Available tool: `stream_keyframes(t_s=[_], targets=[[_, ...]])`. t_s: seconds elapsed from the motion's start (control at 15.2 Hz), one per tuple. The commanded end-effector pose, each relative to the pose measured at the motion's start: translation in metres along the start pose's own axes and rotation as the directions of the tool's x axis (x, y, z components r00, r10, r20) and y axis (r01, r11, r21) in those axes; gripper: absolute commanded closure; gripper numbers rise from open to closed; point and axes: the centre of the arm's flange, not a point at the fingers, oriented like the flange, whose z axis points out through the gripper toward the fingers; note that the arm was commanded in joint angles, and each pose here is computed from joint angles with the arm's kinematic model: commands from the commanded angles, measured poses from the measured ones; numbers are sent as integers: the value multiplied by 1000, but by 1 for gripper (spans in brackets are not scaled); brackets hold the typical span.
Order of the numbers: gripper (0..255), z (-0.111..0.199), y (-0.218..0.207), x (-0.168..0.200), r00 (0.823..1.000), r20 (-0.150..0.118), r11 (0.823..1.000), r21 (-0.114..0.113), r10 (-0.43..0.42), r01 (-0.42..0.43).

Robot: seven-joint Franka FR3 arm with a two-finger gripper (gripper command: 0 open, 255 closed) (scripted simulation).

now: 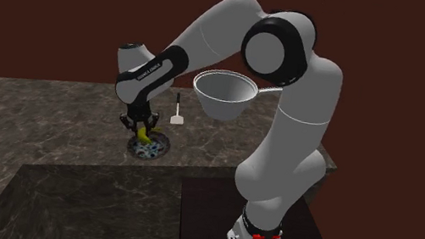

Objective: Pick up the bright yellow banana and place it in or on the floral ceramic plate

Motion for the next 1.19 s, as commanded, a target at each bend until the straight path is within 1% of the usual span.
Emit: stream_keyframes(t_s=[0.0, 0.46, 0.99, 1.06, 1.12], targets=[[255, 10, 0, 1, 1000, 0, 1000, 0, 0, 0], [255, 47, -1, 1, 1000, 0, 1000, 0, 0, 0], [255, 47, -1, 1, 1000, 0, 1000, 0, 0, 0], [0, 47, -1, 1, 1000, 0, 1000, 0, 0, 0], [0, 47, -1, 1, 1000, 0, 1000, 0, 0, 0]])
